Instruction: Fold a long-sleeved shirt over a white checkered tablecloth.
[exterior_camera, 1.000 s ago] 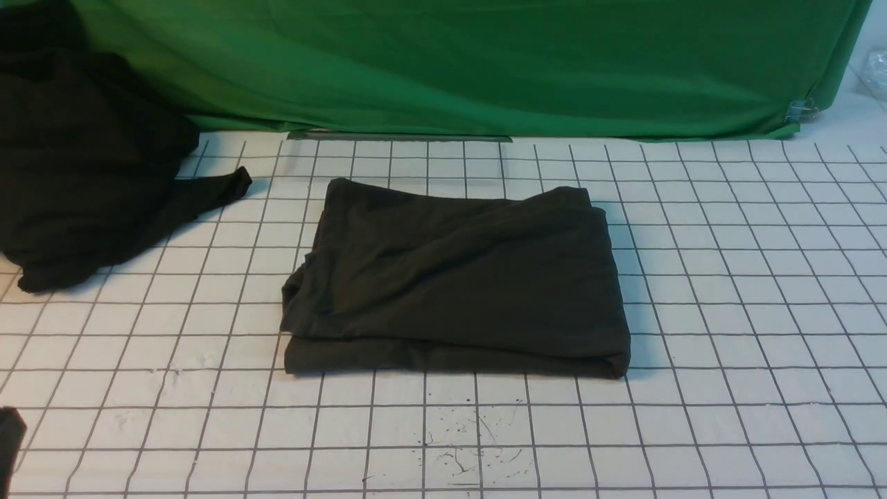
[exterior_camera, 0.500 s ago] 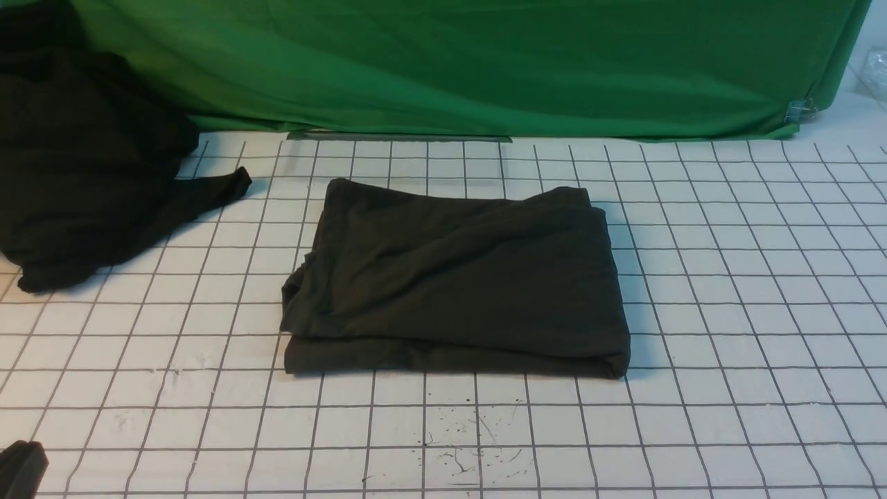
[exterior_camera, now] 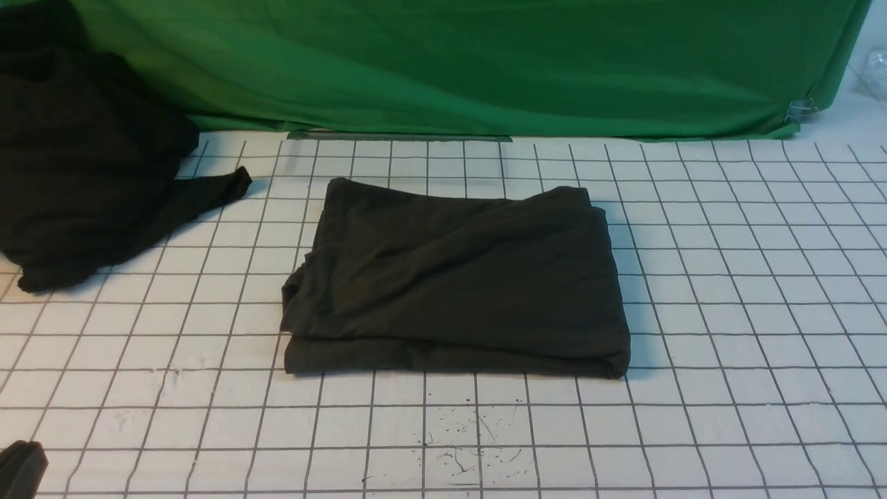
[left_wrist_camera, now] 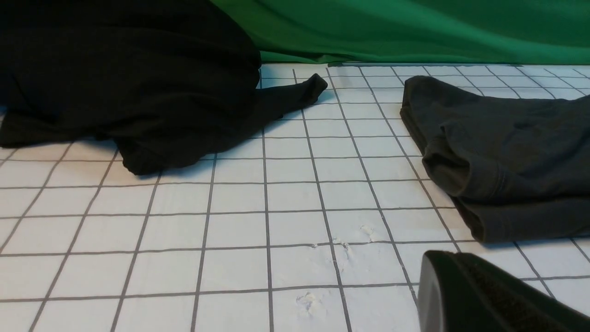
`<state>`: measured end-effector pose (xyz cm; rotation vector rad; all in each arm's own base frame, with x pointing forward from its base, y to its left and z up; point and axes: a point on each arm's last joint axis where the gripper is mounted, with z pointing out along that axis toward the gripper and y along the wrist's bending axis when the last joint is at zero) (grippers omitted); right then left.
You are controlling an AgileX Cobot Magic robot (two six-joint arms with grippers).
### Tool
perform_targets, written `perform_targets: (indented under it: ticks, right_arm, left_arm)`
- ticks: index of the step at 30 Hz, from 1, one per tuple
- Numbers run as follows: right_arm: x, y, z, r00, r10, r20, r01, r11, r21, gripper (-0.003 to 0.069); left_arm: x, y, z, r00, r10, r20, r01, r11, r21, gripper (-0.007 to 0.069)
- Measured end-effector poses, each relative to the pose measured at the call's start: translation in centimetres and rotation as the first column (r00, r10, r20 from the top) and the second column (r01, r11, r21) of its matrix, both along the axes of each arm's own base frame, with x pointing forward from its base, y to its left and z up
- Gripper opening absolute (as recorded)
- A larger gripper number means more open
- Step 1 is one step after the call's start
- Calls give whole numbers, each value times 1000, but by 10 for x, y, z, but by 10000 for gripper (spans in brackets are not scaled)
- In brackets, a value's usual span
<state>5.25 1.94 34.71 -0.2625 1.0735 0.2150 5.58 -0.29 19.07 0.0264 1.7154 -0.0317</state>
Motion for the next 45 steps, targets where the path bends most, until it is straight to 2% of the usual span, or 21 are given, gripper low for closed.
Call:
perform_targets:
  ticks: [3, 7, 8, 10, 11, 12, 14, 15, 21, 45]
  right_arm:
    - [-2, -3, -11, 997, -54, -46, 51, 997, -53, 241]
    - [2, -8, -59, 957, -188, -220, 158, 976, -148, 241]
    - [2, -9, -62, 955, -195, -223, 164, 975, -149, 241]
    - [4, -13, -100, 908, -272, -318, 221, 957, -188, 241]
    - [4, -13, -106, 899, -283, -334, 229, 954, -194, 241]
    - [4, -16, -131, 864, -324, -386, 257, 942, -215, 241]
    - [4, -17, -146, 818, -352, -455, 267, 933, -242, 241]
    - [4, -19, -157, 771, -379, -511, 275, 923, -268, 241]
    - [3, -20, -160, 743, -395, -540, 294, 918, -267, 241]
    - [3, -20, -160, 742, -389, -546, 297, 921, -251, 241]
  left_arm:
    - [0, 0, 0, 1000, 0, 0, 0, 1000, 0, 3]
    - [0, 0, 0, 1000, 0, 0, 0, 1000, 0, 3]
    - [0, 0, 0, 1000, 0, 0, 0, 1000, 0, 3]
    - [0, 0, 0, 1000, 0, 0, 0, 1000, 0, 3]
    - [0, 0, 0, 1000, 0, 0, 0, 1000, 0, 3]
    - [0, 0, 0, 1000, 0, 0, 0, 1000, 0, 3]
    - [0, 0, 0, 1000, 0, -2, 0, 1000, 1, 3]
    - [0, 0, 0, 1000, 0, 0, 0, 1000, 3, 3]
    - [0, 0, -1, 1000, 1, -3, -1, 1000, 23, 3]
    - [0, 1, -1, 1000, 2, -3, -2, 1000, 27, 3]
